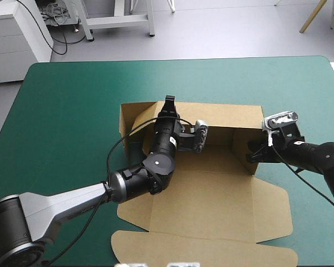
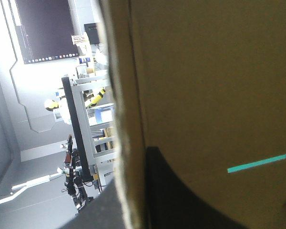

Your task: Fold the box

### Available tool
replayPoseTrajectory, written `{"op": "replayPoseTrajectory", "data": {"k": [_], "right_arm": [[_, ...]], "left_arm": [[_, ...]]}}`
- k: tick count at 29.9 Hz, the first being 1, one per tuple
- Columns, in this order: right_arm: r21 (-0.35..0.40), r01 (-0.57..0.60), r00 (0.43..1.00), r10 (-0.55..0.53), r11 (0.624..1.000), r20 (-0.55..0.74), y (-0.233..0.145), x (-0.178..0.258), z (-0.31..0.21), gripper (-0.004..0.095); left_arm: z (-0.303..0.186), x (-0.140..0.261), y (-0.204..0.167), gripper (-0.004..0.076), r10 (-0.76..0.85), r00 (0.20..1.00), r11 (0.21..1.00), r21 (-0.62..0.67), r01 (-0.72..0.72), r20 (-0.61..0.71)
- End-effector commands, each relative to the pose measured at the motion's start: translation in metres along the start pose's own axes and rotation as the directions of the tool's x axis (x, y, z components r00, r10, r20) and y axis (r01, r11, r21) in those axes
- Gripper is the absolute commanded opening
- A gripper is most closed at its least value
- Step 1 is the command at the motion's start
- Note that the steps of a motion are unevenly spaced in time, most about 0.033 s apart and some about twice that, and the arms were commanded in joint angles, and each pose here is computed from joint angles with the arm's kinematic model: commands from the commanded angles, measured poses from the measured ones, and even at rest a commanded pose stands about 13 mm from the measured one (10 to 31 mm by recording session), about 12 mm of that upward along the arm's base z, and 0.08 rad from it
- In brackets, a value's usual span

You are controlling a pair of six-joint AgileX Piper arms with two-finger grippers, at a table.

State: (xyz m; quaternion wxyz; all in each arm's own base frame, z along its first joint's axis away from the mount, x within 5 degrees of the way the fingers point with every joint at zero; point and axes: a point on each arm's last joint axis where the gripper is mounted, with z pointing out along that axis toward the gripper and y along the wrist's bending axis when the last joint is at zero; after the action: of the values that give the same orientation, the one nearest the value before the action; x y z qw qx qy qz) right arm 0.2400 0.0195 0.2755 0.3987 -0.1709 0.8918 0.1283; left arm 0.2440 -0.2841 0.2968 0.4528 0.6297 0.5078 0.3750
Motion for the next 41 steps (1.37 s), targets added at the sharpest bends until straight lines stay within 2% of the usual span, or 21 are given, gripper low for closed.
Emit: {"op": "replayPoseTrajectory", "data": {"k": [1, 3, 12, 14, 16, 17, 27, 29, 31, 36, 38, 41], "right_arm": [[0.009, -0.003, 0.994, 0.002, 1.0, 0.108, 0.004, -0.017, -0.007, 0.0231], [0.003, 0.007, 0.994, -0.007, 1.0, 0.113, 0.007, -0.018, -0.006, 0.0197], [0.001, 0.012, 0.993, -0.012, 1.0, 0.114, 0.009, -0.018, -0.006, 0.0192], [-0.001, 0.001, 0.993, -0.001, 1.0, 0.115, 0.009, -0.018, -0.006, 0.0132], [-0.006, -0.004, 0.994, 0.004, 1.0, 0.113, 0.009, -0.018, -0.006, 0.0012], [-0.008, -0.009, 0.994, 0.009, 1.0, 0.112, 0.009, -0.018, -0.006, -0.0015], [-0.025, -0.073, 0.992, 0.075, 0.997, 0.103, 0.01, -0.017, -0.006, 0.0003], [-0.029, -0.085, 0.991, 0.087, 0.996, 0.099, 0.01, -0.017, -0.006, 0.0003], [-0.03, -0.099, 0.991, 0.101, 0.995, 0.091, 0.011, -0.016, -0.005, 0.0003], [-0.013, -0.116, 0.991, 0.117, 0.993, 0.067, 0.009, -0.019, -0.008, 0.0004], [0.006, -0.136, 0.989, 0.136, 0.991, 0.06, 0.007, -0.023, -0.011, 0.0004], [0.043, -0.132, 0.991, 0.13, 0.99, 0.038, 0.005, -0.029, -0.016, 0.0004]], "left_arm": [[-0.01, -0.001, 0.019, -0.001, -0.025, 0.999, 0.998, -0.051, 0.027, 0.034], [-0.01, -0.001, 0.019, -0.001, -0.025, 0.999, 0.998, -0.051, 0.027, 0.035], [-0.01, 0.0, 0.016, -0.001, -0.012, 1.0, 1.0, -0.017, 0.012, 0.027], [-0.01, 0.0, 0.014, -0.001, -0.035, 0.999, 0.999, 0.005, 0.035, 0.023], [-0.01, 0.0, 0.012, -0.001, -0.051, 0.998, 0.999, 0.02, 0.051, 0.021], [-0.01, 0.0, 0.012, -0.001, -0.051, 0.998, 0.999, 0.02, 0.051, 0.021], [-0.01, -0.001, 0.012, 0.0006, -0.054, 0.998, 0.998, 0.022, 0.053, 0.031], [-0.01, -0.001, 0.012, 0.0048, -0.054, 0.998, 0.998, 0.022, 0.053, 0.031], [-0.01, -0.001, 0.013, 0.0127, -0.051, 0.998, 0.999, 0.018, 0.05, 0.032], [-0.01, -0.001, 0.016, 0.0424, -0.119, 0.992, 0.993, -0.012, 0.12, 0.042], [-0.01, -0.001, 0.017, 0.0466, -0.107, 0.993, 0.994, -0.023, 0.108, 0.042], [-0.01, -0.002, 0.02, 0.045, -0.125, 0.991, 0.99, -0.059, 0.128, 0.054]]}}
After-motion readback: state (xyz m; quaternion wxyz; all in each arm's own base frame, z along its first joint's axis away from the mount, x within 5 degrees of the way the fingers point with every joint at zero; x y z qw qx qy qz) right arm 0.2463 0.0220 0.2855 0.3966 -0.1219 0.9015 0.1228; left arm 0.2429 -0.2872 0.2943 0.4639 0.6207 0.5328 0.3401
